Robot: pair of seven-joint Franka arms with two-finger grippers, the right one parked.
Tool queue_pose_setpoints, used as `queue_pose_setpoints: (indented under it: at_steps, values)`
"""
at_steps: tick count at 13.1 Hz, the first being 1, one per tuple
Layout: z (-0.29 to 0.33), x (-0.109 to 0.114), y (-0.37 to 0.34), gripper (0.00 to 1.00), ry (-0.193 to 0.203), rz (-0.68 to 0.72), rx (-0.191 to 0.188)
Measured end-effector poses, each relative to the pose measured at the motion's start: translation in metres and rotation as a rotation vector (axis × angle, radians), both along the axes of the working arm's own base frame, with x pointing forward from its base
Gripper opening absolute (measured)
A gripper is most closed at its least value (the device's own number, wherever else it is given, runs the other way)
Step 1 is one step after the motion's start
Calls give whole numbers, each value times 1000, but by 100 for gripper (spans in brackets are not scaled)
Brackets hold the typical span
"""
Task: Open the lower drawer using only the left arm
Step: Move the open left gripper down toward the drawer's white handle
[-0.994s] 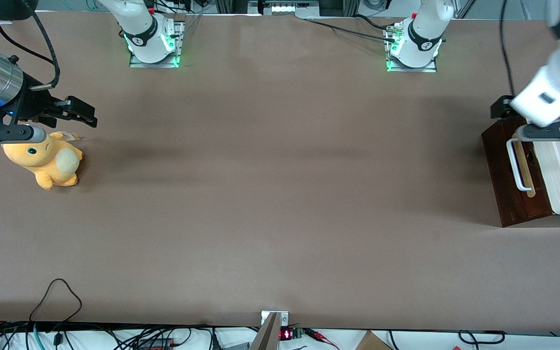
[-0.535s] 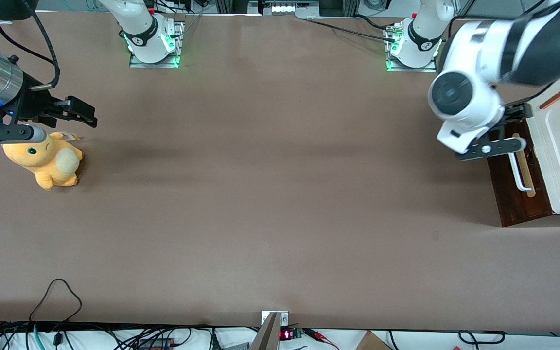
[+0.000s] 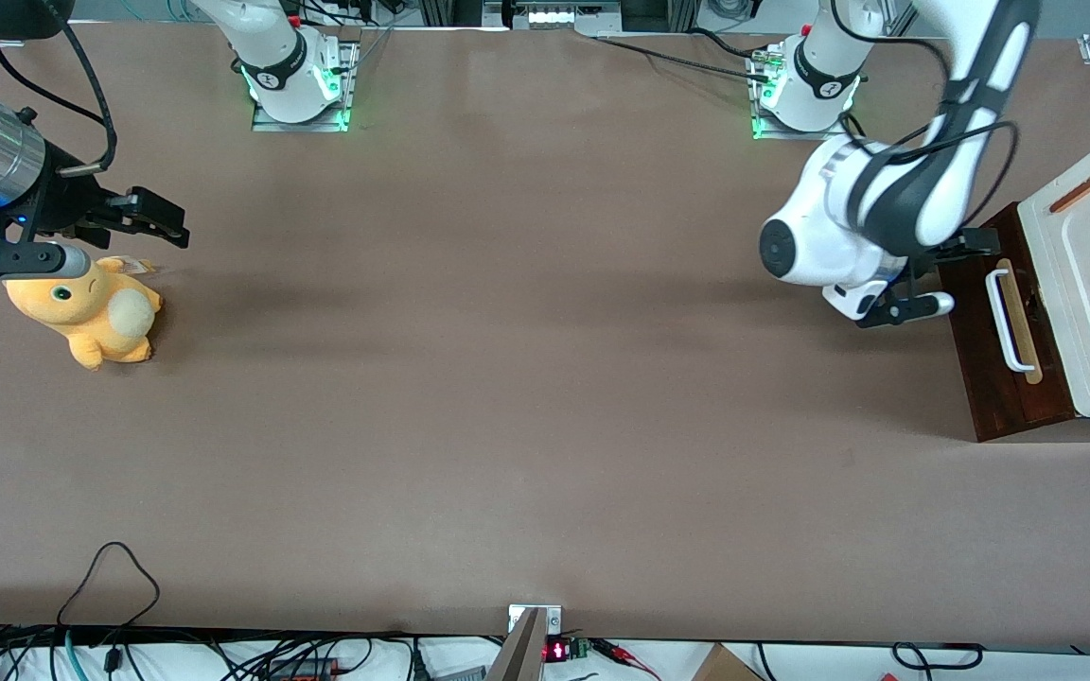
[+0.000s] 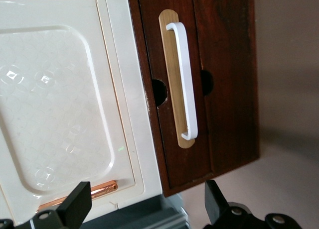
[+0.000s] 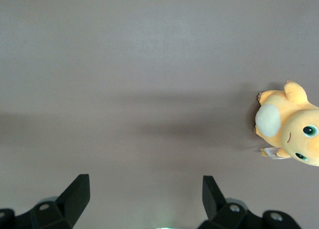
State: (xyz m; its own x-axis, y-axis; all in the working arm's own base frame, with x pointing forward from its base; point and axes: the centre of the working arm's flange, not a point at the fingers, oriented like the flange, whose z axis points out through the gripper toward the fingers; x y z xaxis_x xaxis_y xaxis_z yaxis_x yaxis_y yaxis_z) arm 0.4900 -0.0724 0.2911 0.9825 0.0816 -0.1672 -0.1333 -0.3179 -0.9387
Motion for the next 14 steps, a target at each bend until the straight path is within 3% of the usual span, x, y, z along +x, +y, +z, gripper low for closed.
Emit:
queue_pose_setpoints:
  at_steps: [1,4,11,14]
  values:
    - [-22,-13,2,100,-2,-34,50]
    - [-51,-20,6,100,1,-112,122]
    - [-108,-16,43,100,28,-201,233]
    - [-108,-7,61,96,19,-235,276]
